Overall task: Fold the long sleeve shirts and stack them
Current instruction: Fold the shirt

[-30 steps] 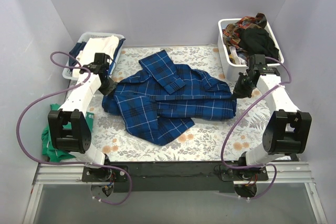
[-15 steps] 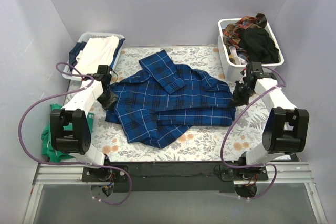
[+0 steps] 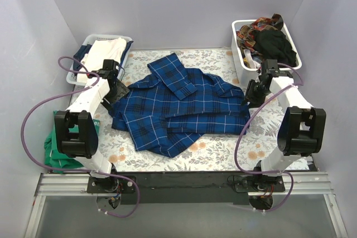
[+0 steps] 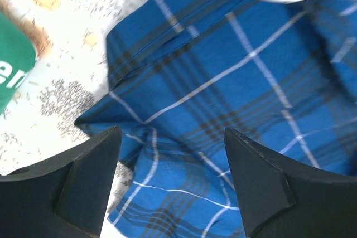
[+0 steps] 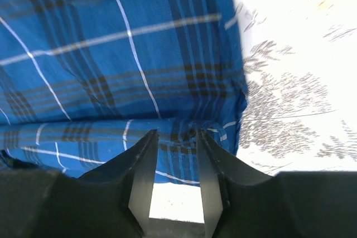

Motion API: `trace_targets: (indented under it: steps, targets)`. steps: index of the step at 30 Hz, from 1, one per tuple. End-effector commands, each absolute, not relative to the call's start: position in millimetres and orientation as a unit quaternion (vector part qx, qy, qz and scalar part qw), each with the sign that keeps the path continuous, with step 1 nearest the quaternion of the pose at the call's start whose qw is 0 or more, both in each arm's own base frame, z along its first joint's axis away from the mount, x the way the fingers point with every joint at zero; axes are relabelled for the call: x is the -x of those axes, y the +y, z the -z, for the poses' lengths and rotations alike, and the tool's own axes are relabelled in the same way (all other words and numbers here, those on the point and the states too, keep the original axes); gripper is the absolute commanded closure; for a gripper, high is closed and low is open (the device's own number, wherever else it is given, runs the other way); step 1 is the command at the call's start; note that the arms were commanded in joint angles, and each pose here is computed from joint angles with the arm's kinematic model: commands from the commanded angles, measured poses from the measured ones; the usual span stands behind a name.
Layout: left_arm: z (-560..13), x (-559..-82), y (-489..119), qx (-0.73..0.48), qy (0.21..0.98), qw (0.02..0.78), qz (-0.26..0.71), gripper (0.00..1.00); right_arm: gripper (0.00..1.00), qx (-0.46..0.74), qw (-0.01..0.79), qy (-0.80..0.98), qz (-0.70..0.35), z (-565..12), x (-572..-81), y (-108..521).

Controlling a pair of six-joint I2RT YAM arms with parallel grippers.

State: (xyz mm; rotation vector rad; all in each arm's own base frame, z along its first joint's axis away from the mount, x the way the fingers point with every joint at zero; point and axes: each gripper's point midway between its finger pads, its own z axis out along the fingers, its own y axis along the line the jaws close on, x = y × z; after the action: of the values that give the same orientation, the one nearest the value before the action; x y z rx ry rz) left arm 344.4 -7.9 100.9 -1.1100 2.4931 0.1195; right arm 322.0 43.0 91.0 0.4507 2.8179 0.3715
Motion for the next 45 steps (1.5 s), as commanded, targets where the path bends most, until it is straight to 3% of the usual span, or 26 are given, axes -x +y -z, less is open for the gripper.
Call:
trace_targets:
  steps: [1,7,12,20,30,33,45]
  targets:
    - [-139,-351,-7,0.383,0.887,0.258,-0.014,0.25,0.56,-0.142,0.247,0.952,-0.111,-152,-350,35]
    - [-137,-322,-37,0.342,0.906,0.24,0.07,0.25,0.54,-0.051,0.292,0.949,-0.104,-178,-332,71]
    - [-136,-308,-62,0.296,0.915,0.236,0.14,0.25,0.54,0.119,0.267,0.948,-0.126,-162,-282,156]
    - [-116,-309,-62,0.294,0.924,0.208,0.127,0.25,0.51,0.325,0.21,0.91,-0.15,-122,-205,241]
    - [-97,-326,-58,0.294,0.927,0.207,0.109,0.24,0.54,0.437,0.118,0.871,-0.191,-75,-154,291]
    - [-98,-339,-56,0.298,0.92,0.23,0.109,0.23,0.55,0.451,0.094,0.869,-0.18,-52,-151,293]
    - [-82,-359,-54,0.305,0.924,0.212,0.093,0.23,0.55,0.459,0.124,0.868,-0.146,-33,-185,315]
